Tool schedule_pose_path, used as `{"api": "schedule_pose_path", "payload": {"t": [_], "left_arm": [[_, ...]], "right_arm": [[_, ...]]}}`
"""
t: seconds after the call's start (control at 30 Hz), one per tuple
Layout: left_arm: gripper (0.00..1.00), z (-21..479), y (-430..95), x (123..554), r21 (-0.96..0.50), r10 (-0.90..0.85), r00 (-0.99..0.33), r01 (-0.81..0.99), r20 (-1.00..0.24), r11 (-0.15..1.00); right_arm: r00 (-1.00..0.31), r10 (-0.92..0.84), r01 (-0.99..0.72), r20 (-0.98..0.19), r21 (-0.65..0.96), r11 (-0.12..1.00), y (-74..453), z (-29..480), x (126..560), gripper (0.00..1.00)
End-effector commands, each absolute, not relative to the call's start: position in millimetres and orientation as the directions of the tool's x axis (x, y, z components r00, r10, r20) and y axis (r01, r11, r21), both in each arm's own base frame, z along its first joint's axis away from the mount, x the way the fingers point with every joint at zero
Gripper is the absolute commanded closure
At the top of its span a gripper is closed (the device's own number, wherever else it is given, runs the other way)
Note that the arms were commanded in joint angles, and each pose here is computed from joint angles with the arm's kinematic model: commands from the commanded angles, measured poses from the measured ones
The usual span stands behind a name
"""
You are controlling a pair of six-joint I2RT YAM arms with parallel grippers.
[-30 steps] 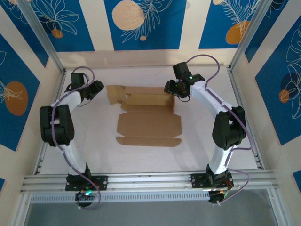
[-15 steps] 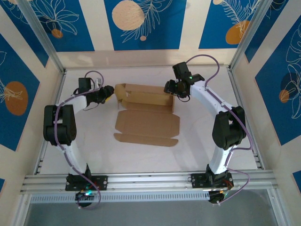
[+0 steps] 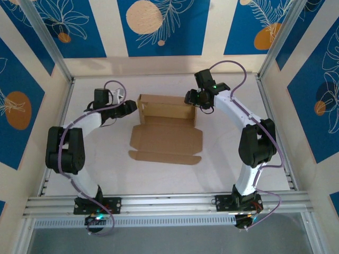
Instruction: Fold the paper box
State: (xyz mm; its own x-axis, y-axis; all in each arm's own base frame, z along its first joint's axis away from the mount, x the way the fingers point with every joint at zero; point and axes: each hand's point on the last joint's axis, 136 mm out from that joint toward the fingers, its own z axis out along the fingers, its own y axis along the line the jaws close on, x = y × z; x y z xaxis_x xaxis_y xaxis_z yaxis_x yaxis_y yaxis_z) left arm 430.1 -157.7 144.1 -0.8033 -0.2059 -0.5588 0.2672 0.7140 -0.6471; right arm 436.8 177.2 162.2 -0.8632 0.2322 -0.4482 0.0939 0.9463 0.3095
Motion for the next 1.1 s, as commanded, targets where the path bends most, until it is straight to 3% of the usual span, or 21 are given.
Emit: {"api": "schedule_pose_path", "payload": {"t": [0.0,0.23,0.57,1.07], "left_arm": [[0.44,143.2,-157.9,422.1,-0.524,-0.092,-0.758,0.352,-0.646,0.776],[0.44,142.5,-152.8,418.1,-0.419,-0.029,-0.699,0.394,-0.714,0.818],[0.43,158.5,-172.5,432.0,-0.247,0.057,-0.484,0.541,-0.873,0.804],[0.45,145.1,-179.6,443.9,-0.154,0.12,-0.43,0.55,-0.895,0.821]], "right_arm": [[-0.921,0.174,0.079,-0.349,0.268,0.96,178.5,131.3,421.1,0.42],[-0.925,0.168,0.074,-0.341,0.272,0.959,180.3,127.1,421.2,0.42],[-0.933,0.146,0.043,-0.33,0.3,0.953,187.7,126.5,421.7,0.42],[-0.942,0.127,0.016,-0.31,0.338,0.941,197.7,129.4,418.3,0.42]]}}
